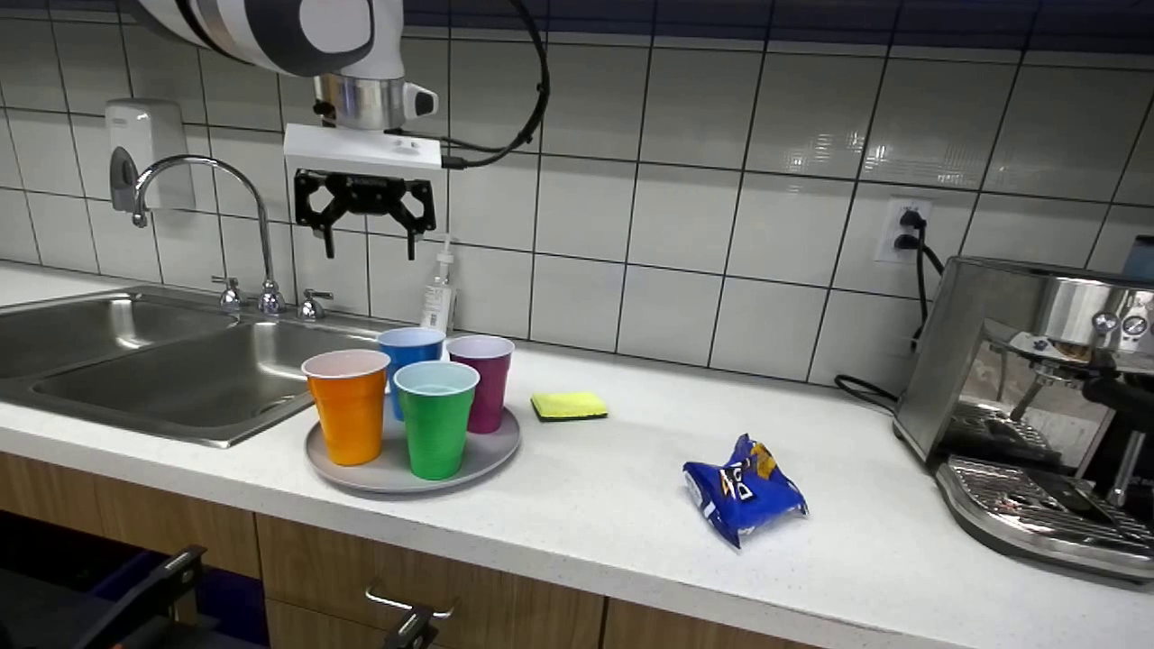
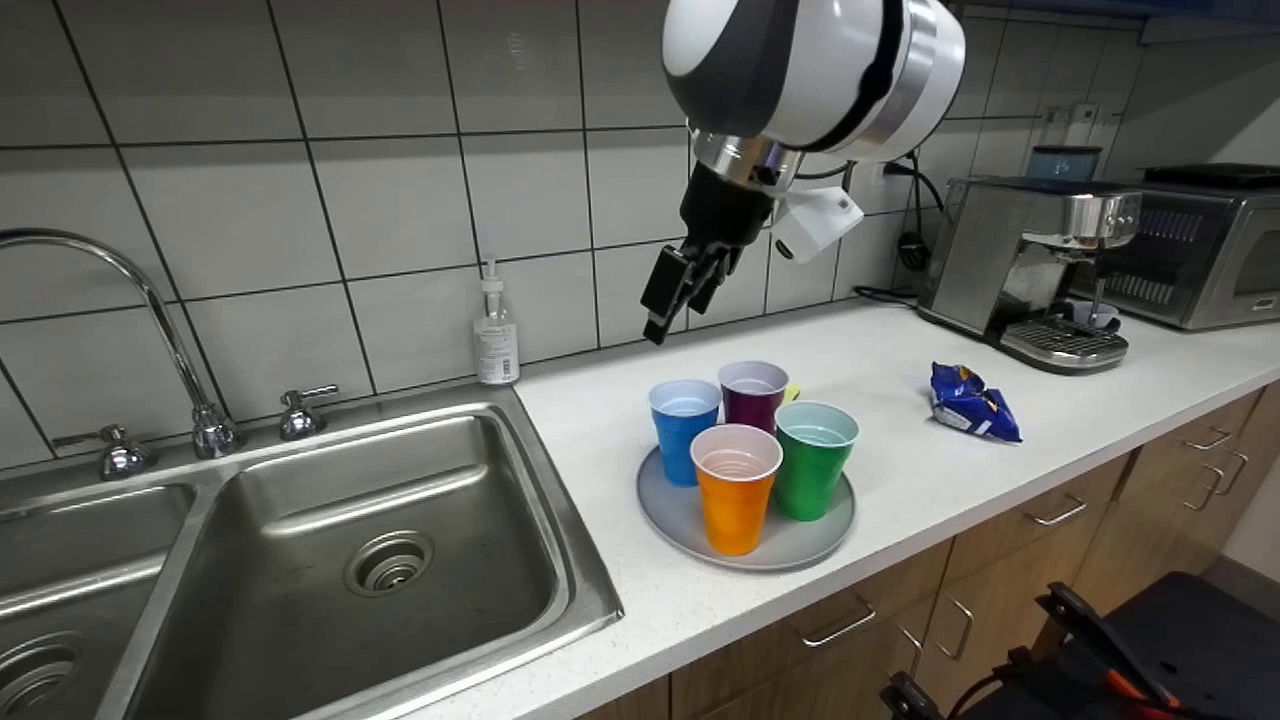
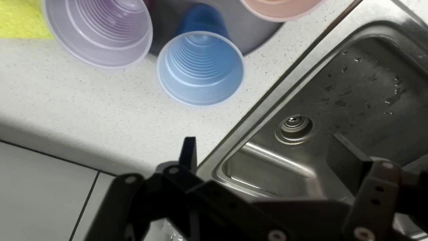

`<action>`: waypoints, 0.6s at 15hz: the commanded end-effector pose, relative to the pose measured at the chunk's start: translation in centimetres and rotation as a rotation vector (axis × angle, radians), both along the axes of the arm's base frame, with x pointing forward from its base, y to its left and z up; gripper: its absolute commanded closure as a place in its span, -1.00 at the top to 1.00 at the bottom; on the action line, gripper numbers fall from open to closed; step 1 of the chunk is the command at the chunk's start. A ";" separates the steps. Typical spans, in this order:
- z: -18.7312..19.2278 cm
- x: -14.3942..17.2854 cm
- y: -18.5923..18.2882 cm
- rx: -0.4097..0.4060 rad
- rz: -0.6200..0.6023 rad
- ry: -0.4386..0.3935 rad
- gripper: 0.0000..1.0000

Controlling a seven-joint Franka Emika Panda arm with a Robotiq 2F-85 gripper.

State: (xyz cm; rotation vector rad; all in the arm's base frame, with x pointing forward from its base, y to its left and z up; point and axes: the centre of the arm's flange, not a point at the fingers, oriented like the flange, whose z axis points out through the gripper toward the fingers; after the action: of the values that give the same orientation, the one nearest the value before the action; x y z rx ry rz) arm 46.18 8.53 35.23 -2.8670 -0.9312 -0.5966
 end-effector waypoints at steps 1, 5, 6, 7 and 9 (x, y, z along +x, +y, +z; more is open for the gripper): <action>1.6 -2.8 -1.9 -0.040 -0.018 0.007 1.00; 1.2 -4.3 -3.0 -0.120 -0.076 0.009 1.00; 1.2 -4.5 -3.1 -0.131 -0.093 0.014 1.00; 1.1 -4.8 -3.0 -0.138 -0.112 0.016 1.00; 1.1 -5.2 -2.8 -0.150 -0.140 0.026 1.00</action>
State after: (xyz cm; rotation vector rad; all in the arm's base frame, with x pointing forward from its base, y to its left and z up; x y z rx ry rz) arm 42.65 5.47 35.29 -3.0338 -0.8723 -0.5448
